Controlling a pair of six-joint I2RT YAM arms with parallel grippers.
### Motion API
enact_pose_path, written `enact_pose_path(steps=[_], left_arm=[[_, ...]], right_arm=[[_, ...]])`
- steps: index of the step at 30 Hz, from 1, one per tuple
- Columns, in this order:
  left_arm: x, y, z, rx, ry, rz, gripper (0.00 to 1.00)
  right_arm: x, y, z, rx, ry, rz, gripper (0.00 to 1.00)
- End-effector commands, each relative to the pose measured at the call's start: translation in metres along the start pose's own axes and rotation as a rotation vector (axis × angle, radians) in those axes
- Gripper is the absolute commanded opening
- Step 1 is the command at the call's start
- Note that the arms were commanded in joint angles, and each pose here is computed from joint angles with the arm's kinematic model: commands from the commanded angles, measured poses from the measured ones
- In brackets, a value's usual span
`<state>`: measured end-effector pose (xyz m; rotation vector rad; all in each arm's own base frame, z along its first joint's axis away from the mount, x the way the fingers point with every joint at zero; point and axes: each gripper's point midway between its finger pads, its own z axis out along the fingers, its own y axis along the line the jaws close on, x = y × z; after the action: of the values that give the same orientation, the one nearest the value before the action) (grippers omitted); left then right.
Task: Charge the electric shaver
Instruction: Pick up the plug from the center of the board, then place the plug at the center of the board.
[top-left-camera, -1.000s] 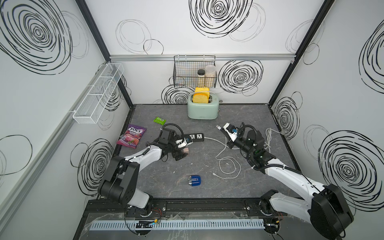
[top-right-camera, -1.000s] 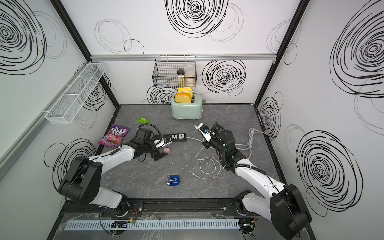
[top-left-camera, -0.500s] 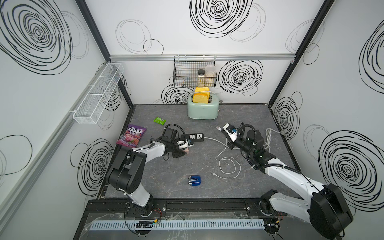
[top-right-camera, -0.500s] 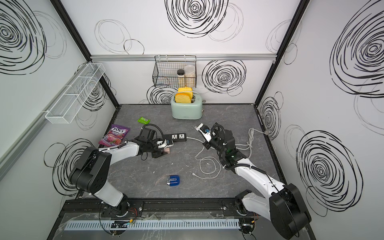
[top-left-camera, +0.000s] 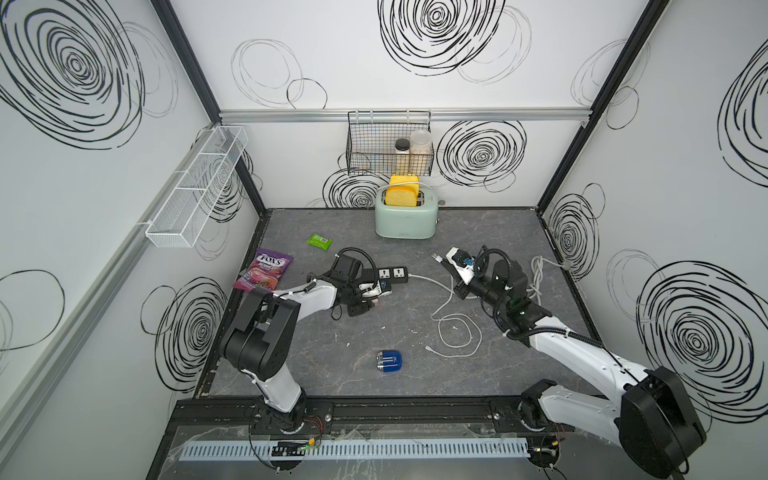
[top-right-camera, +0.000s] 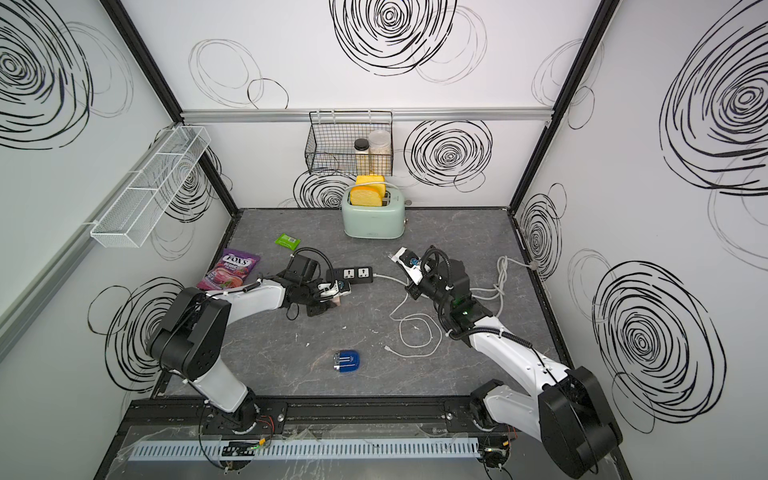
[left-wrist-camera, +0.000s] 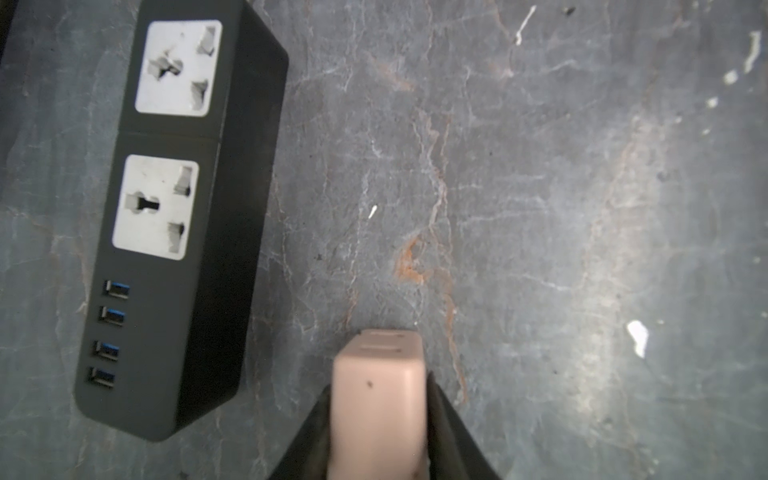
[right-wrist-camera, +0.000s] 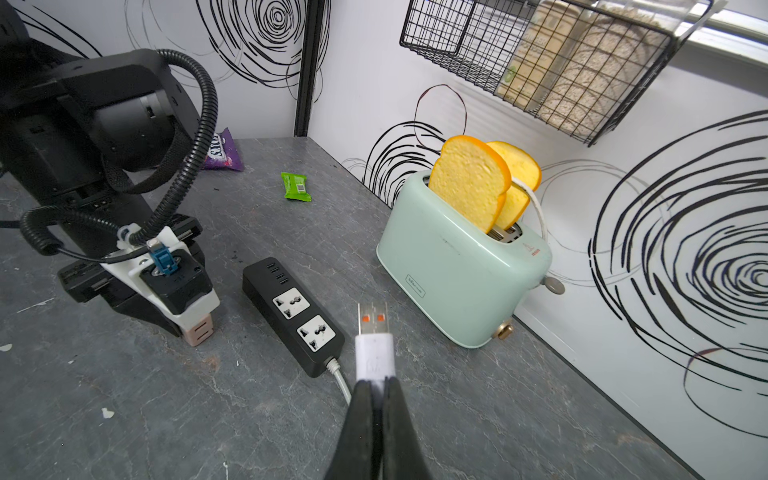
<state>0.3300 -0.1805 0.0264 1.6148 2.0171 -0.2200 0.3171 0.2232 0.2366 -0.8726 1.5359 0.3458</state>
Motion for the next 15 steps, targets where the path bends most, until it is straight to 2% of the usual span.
enact_pose_path(steps=[1,4,8,10,12,15], left_arm=[[-0.008,-0.001,0.000,-0.001,0.003,0.005,0.32],[-0.034,0.009,-0.014,-0.061,-0.068,-0.055,0.32],[-0.078,0.023,-0.040,-0.155,-0.198,-0.181,0.25],[-0.089,0.026,-0.044,-0.202,-0.201,-0.248,0.27],[-0.088,0.031,-0.044,-0.245,-0.186,-0.384,0.27],[-0.086,0.020,-0.040,-0.203,-0.169,-0.508,0.26]], right_arm=[[-0.004,-0.001,-0.006,0.007,-0.020,-0.005,0.00],[-0.005,-0.003,-0.008,0.020,-0.029,-0.009,0.00],[-0.006,-0.002,-0.008,0.020,-0.037,-0.012,0.00],[-0.004,-0.001,-0.007,0.017,-0.033,-0.016,0.00],[-0.004,-0.001,-0.007,0.017,-0.034,-0.017,0.00],[-0.006,-0.002,-0.009,0.025,-0.041,-0.019,0.00]])
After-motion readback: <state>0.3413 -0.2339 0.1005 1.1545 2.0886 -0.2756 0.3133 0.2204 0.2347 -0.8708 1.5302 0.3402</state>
